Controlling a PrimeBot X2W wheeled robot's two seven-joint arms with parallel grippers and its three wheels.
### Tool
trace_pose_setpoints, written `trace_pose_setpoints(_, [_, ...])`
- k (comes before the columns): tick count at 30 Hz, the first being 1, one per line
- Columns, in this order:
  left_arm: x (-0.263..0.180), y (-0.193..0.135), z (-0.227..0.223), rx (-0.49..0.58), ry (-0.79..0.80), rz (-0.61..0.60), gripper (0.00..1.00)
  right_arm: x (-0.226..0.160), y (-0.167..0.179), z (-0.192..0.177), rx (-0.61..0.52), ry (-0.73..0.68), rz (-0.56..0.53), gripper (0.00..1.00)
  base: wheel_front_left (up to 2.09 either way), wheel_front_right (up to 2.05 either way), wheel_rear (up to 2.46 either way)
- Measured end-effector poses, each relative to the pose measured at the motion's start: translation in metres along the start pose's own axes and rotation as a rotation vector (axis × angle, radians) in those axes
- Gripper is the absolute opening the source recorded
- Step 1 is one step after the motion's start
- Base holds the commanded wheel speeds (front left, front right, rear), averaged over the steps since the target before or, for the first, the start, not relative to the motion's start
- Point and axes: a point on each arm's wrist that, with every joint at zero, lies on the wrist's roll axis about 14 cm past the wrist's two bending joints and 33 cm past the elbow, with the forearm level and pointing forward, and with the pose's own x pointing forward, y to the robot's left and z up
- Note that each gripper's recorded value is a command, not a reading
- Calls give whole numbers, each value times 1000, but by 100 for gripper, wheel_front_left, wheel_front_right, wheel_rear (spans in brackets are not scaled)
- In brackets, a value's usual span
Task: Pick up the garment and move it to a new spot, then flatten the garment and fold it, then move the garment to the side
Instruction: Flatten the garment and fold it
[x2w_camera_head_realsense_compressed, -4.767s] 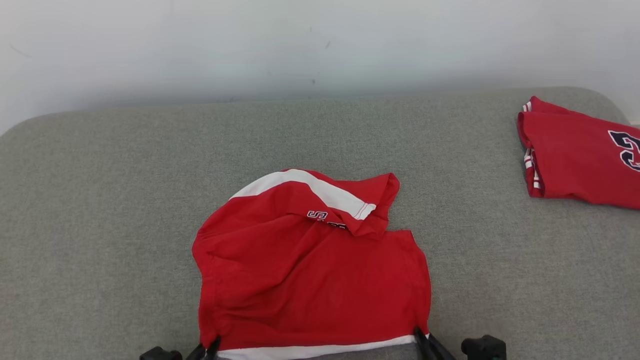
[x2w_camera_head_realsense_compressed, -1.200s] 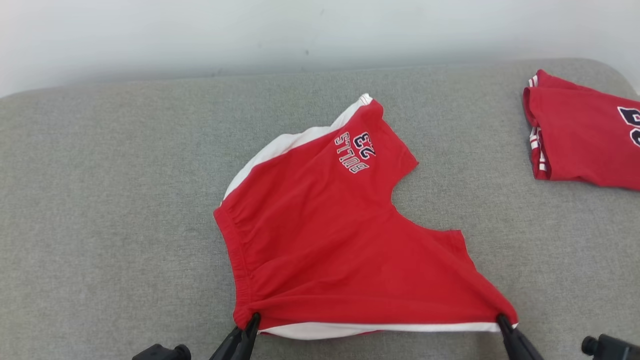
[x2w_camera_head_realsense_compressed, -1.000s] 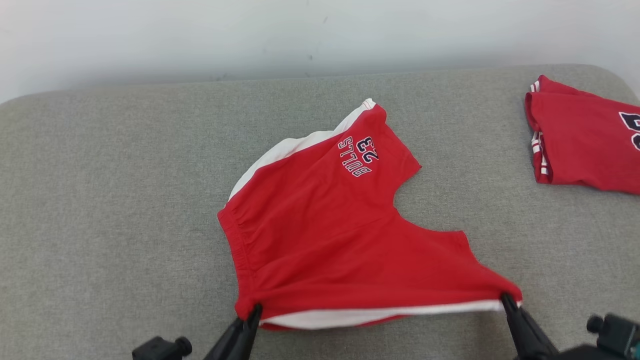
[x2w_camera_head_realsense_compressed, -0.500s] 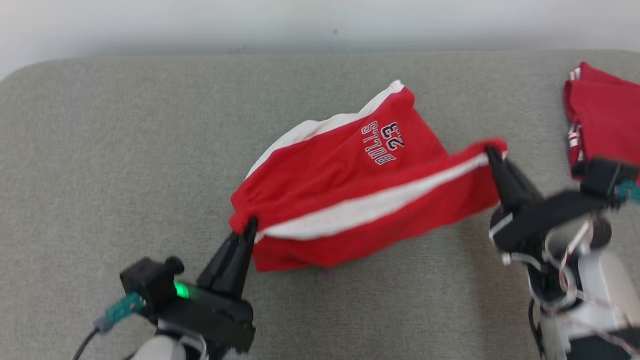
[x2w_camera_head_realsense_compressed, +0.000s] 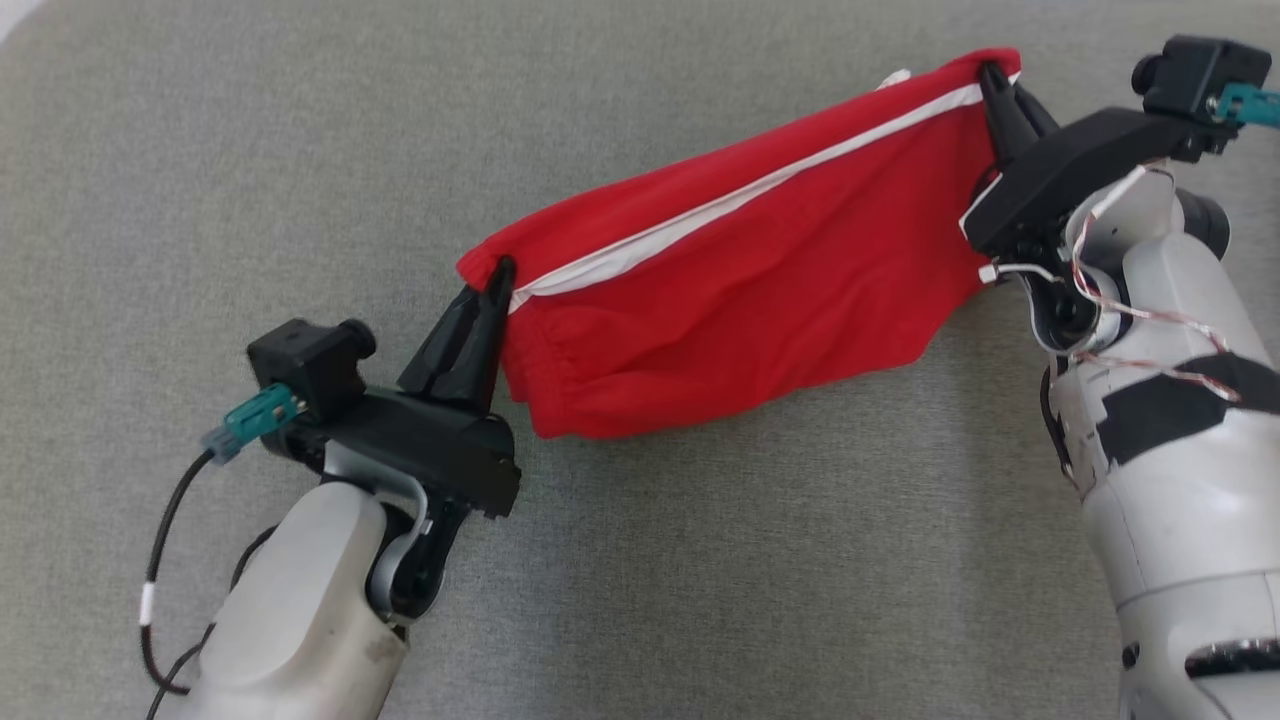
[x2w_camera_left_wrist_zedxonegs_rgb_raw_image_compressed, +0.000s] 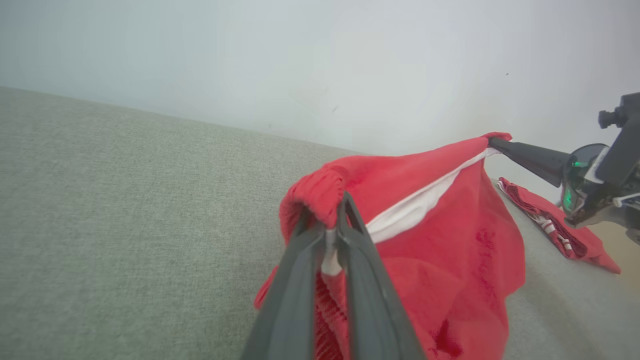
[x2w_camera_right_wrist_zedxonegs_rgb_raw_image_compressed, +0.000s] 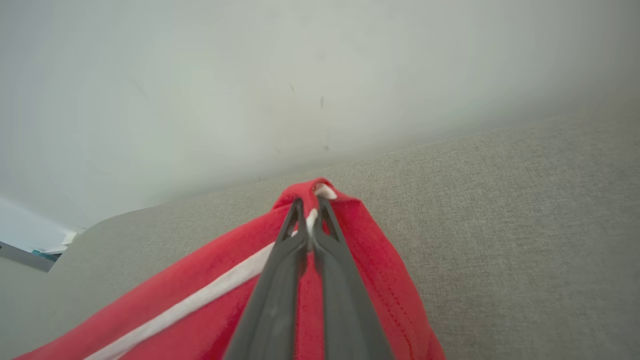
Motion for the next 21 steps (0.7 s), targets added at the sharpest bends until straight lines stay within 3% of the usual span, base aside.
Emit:
trace_pose_setpoints(3, [6,4,-11,2,32,8,0,16,-4,-11,1,25,-18,0,0,0,0])
trace_pose_setpoints(4, [7,6,-12,4,36,11,44,19,-5,-15,4,33,-21,11,0,0,0])
trace_pose_setpoints(5, [8,8,-14,10,43,14,87,23,-4,-20,3,44,-21,36,0,0,0])
trace_pose_setpoints(6, [8,10,-15,19,49,15,100,25,-3,-24,1,52,-19,95,0,0,0])
trace_pose_setpoints(7, [8,12,-16,21,51,19,100,27,-1,-28,2,59,-16,100,0,0,0])
trace_pose_setpoints(11, [4,14,-12,30,45,27,100,24,-1,-32,-12,62,-18,100,0,0,0])
trace_pose_setpoints(17, [-20,19,6,46,-13,63,100,1,-17,-31,-122,70,-33,100,0,0,0])
trace_pose_setpoints(21, [-41,38,34,129,-90,134,100,-11,-29,-40,-172,99,-47,100,0,0,0])
